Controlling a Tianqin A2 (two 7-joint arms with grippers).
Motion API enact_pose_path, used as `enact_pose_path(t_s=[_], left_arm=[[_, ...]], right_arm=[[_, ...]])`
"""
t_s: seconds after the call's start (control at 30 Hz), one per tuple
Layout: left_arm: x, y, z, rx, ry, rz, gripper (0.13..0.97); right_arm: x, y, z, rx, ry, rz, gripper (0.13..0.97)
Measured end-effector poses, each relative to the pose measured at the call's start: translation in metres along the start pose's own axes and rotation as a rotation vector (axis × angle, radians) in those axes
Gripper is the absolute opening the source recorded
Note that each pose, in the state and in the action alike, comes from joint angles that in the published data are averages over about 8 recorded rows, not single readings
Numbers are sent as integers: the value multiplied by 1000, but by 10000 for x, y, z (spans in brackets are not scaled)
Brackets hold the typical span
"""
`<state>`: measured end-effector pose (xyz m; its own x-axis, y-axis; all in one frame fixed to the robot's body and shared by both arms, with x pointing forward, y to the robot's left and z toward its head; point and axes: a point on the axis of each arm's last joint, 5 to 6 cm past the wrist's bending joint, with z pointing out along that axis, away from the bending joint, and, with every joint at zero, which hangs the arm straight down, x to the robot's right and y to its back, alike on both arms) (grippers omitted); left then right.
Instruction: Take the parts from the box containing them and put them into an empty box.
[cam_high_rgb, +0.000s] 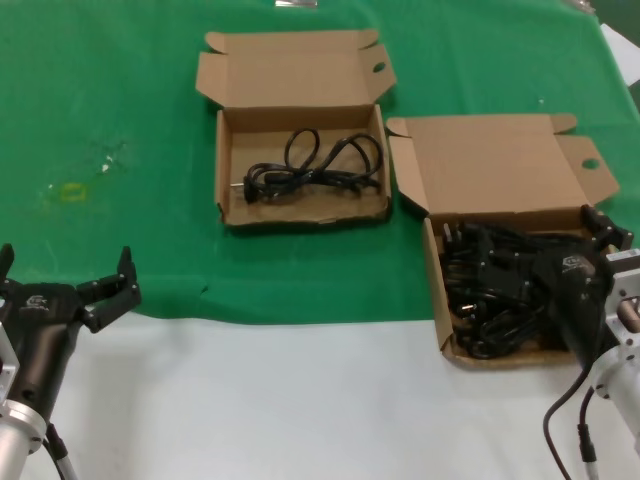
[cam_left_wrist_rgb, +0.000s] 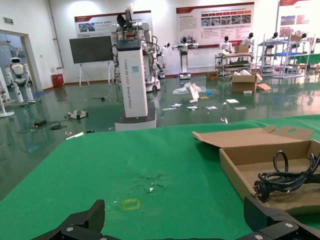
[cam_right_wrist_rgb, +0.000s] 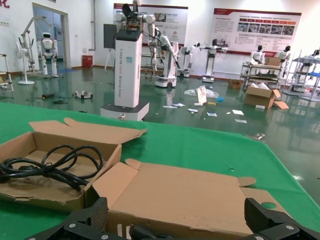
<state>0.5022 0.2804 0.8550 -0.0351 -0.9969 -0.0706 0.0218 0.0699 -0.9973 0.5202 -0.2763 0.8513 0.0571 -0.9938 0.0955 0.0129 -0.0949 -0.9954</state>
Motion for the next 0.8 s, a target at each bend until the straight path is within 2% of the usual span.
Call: enact_pose_path(t_s=[0.8], left_arm=[[0, 0, 0, 0, 0, 0, 966]], right_arm=[[0, 0, 0, 0, 0, 0, 966]])
